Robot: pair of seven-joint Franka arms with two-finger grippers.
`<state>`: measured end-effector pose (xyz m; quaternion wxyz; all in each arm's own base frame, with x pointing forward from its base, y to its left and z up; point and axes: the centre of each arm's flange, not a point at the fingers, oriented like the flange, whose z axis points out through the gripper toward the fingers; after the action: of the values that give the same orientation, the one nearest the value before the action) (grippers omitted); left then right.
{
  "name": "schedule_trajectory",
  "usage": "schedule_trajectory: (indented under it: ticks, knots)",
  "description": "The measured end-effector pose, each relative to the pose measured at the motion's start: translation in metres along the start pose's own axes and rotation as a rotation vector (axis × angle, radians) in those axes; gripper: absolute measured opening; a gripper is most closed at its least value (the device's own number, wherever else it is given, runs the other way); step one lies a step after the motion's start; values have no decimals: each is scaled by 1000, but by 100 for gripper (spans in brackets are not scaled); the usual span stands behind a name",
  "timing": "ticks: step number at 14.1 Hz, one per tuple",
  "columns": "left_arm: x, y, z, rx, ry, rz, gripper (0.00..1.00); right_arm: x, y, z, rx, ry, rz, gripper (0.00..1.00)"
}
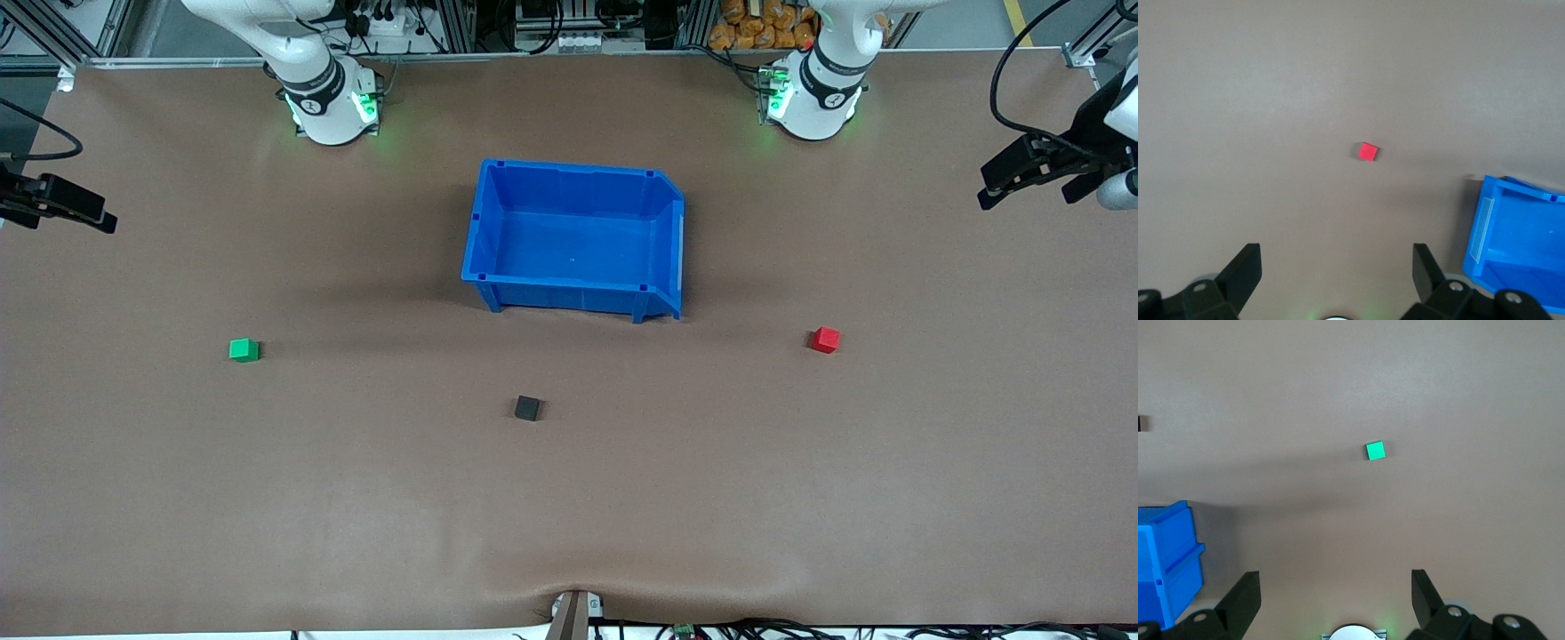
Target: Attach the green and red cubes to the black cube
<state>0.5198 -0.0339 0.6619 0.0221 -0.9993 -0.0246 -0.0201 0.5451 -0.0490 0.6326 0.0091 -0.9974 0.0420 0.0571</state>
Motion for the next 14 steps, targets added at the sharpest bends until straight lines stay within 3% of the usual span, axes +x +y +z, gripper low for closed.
schedule_trajectory:
  ticks: [5, 14]
  knots:
    - [-4, 0, -7, 2, -14, 1, 100, 0, 0, 0, 0, 0, 0, 100]
    - [-2, 10, 5, 9, -107, 23, 100, 3, -2, 5, -1, -10, -3, 100]
